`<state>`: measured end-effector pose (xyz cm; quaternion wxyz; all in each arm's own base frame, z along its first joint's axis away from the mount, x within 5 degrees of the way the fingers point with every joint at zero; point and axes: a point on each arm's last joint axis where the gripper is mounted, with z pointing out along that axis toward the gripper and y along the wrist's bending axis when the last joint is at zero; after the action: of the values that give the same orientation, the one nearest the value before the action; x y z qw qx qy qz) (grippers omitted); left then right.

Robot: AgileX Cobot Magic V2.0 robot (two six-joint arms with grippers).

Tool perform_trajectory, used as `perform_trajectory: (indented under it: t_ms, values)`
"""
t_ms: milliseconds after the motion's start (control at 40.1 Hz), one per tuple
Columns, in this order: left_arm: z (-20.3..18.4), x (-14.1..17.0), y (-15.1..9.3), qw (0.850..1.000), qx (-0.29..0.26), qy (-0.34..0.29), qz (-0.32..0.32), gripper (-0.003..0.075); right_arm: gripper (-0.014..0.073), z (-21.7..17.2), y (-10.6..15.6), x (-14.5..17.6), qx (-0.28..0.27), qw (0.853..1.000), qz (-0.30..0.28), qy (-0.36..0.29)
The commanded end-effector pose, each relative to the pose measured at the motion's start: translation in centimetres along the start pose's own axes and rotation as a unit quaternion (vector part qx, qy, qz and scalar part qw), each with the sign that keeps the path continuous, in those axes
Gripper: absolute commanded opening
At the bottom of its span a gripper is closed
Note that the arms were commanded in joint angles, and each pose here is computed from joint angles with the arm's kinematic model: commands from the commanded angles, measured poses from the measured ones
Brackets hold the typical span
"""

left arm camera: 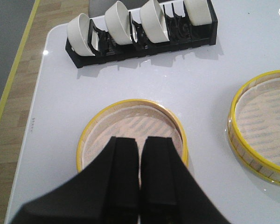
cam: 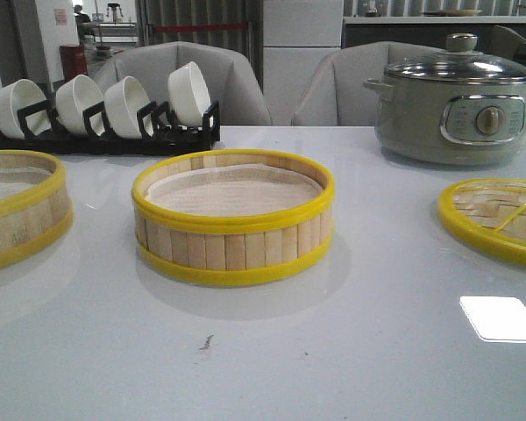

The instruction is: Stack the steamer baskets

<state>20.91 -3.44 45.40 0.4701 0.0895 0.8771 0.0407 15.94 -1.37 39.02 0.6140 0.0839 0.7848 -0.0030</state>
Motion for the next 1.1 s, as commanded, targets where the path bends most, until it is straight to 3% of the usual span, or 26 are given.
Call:
perform_trajectory:
  t_ms: [0, 125, 224, 573, 798, 873, 997, 1072]
  values:
    - [-1.2, -1.2, 0.2, 0.998, -0.004, -0.060, 0.004, 0.0104, 0.0072, 0.9, 0.1, -0.2, 0.003, 0.999, 0.017, 0.032]
    - [-1.2, -1.3, 0.2, 0.998, -0.004, -0.065, 0.004, 0.0104, 0.0098, 3.3, -0.3, 2.7, 0.031, 0.983, 0.016, 0.181]
    - [-1.2, -1.3, 0.2, 0.998, -0.006, -0.066, 0.002, 0.0104, 0.0098, 4.4, -0.4, 3.6, 0.038, 0.975, 0.014, 0.217]
    - [0.1, -0.5, 2.2, 0.996, -0.084, -0.032, 0.006, 0.0104, 0.0098, 5.6, -0.1, 2.6, 0.022, 0.987, 0.014, 0.156]
    - [2.4, 1.7, 1.8, 0.996, -0.083, 0.007, 0.007, 0.0104, 0.0111, 5.7, -0.1, 2.7, 0.023, 0.987, 0.014, 0.161]
    - [3.2, 2.4, 1.6, 0.997, -0.082, 0.011, 0.000, 0.0104, 0.0198, 5.7, -0.1, 2.7, 0.023, 0.987, 0.014, 0.160]
    - [4.4, 3.2, 1.3, 0.997, -0.077, 0.010, -0.026, 0.0104, 0.0426, 5.7, -0.1, 2.8, 0.024, 0.986, 0.014, 0.162]
    - [4.7, 3.4, 1.0, 0.997, -0.065, 0.012, -0.034, 0.0104, 0.0454, 5.7, -0.1, 2.8, 0.024, 0.986, 0.014, 0.164]
